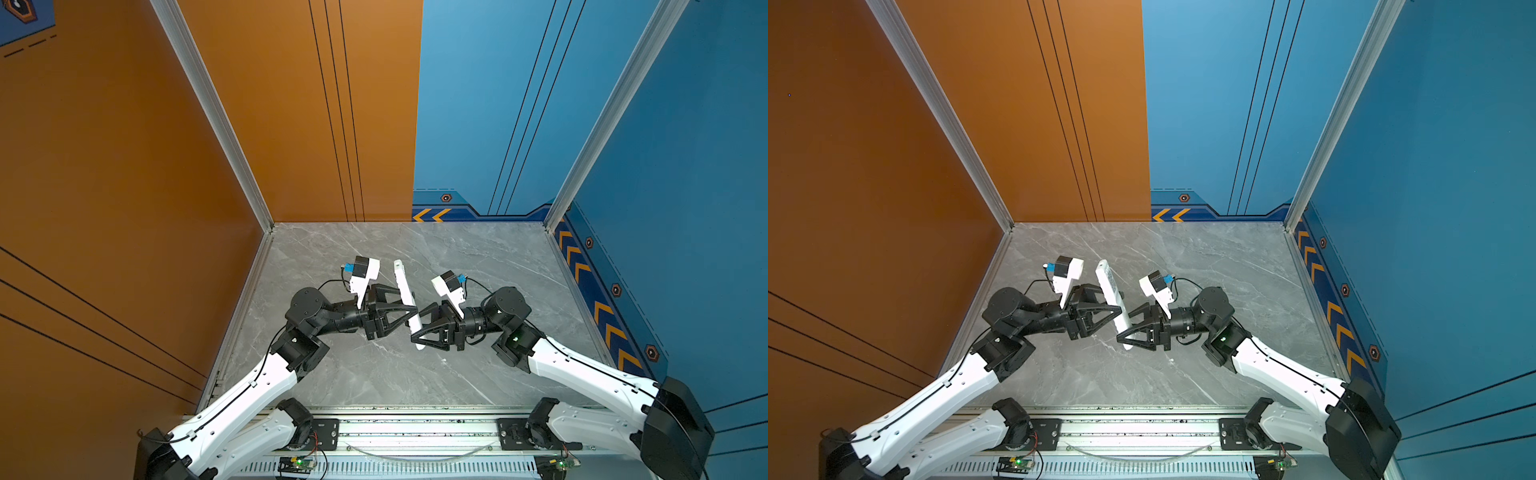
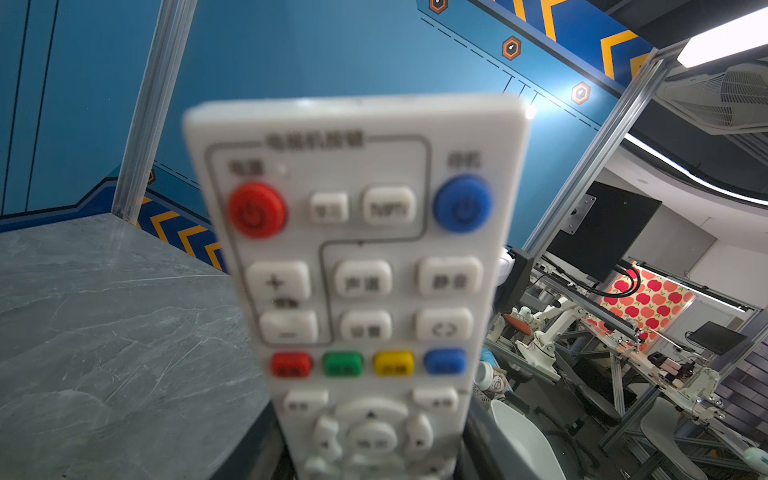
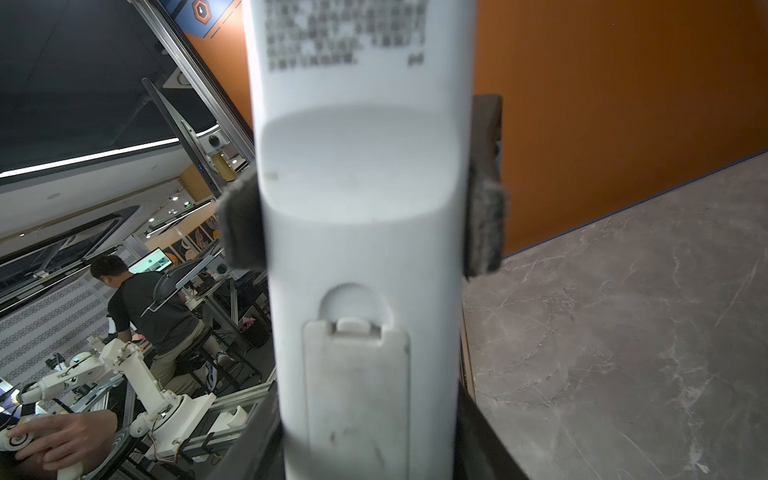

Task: Load the batteries into the remote control
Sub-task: 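Open the right gripper and draw it back from the remote held by the left gripper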

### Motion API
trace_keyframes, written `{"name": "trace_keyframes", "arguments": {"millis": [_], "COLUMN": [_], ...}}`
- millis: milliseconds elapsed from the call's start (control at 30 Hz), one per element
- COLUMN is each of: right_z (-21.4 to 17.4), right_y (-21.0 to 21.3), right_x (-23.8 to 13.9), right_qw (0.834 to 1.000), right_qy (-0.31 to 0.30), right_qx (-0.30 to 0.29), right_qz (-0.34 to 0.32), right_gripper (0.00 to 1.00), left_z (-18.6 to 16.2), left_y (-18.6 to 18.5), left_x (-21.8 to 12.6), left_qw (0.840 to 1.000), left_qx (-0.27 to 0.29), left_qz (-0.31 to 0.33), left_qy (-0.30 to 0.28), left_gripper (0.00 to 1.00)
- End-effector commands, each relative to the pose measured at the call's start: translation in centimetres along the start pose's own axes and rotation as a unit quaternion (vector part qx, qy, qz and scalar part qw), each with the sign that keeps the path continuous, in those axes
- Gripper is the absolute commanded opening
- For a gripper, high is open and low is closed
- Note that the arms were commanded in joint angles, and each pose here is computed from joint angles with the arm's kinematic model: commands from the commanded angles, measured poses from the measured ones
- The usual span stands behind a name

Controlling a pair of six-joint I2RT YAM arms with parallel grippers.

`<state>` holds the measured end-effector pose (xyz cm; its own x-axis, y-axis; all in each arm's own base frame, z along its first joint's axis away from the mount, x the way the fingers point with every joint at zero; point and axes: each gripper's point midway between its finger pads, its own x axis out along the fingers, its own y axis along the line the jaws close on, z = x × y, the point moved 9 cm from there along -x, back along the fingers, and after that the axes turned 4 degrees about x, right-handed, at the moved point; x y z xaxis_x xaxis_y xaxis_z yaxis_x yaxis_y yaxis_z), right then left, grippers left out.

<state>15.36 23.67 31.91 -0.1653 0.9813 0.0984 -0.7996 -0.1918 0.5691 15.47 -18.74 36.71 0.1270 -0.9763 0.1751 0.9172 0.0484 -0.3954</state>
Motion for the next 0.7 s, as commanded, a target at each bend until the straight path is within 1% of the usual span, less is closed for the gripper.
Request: {"name": "trace_keyframes", "arguments": {"millis": [0,33,67,100,167,200,333,433,567,600,667], "right_z": [0.0,0.1,0.0,0.0,-0.1,-0.1,-0.1,-0.2,-0.3,-0.3,-0.3], "right_y": [-0.2,-0.2,-0.2,-0.2,-0.2,-0.3,0.1,0.4,0.4,0.3,0.3], "right_x": [-0.1,-0.1,-0.1,-0.1,-0.3,-0.4,-1.2,-1.8,-2.4,-2.5,-2.8], "right_qw": [1.000,1.000,1.000,1.000,1.000,0.999,0.996,0.993,0.989,0.988,0.984], "right_qy": [-0.004,-0.004,-0.004,-0.004,-0.005,-0.006,-0.017,-0.019,-0.014,-0.011,-0.003], "right_qx": [0.007,0.005,0.005,0.004,0.000,-0.006,-0.028,-0.042,-0.045,-0.045,-0.048], "right_qz": [-0.004,-0.004,-0.006,-0.010,-0.024,-0.033,-0.081,-0.112,-0.140,-0.148,-0.169], "right_gripper": [0.10,0.13,0.19,0.26,0.42,0.47,0.62,0.72,0.83,0.84,0.91], "left_z": [1.1,1.1,1.2,1.2,1.4,1.4,1.6,1.5,1.5,1.5,1.5], "left_y": [-0.8,-0.8,-0.9,-0.8,-0.9,-0.9,-0.8,-0.6,0.1,0.3,0.9], "left_x": [0.2,0.2,0.2,0.2,0.2,0.2,0.1,-0.1,-0.8,-1.0,-1.4], "left_qw": [0.999,0.999,0.999,0.999,0.999,0.999,0.999,0.999,0.997,0.995,0.991], "left_qx": [0.037,0.037,0.036,0.037,0.038,0.038,0.035,0.031,0.030,0.028,0.022], "left_qz": [-0.008,-0.008,-0.007,-0.006,-0.005,-0.004,0.004,0.022,0.075,0.089,0.135], "left_qy": [-0.017,-0.018,-0.019,-0.020,-0.023,-0.025,-0.027,-0.022,-0.019,-0.018,-0.003], "left_gripper": [0.30,0.29,0.27,0.26,0.25,0.24,0.20,0.17,0.14,0.14,0.12]}}
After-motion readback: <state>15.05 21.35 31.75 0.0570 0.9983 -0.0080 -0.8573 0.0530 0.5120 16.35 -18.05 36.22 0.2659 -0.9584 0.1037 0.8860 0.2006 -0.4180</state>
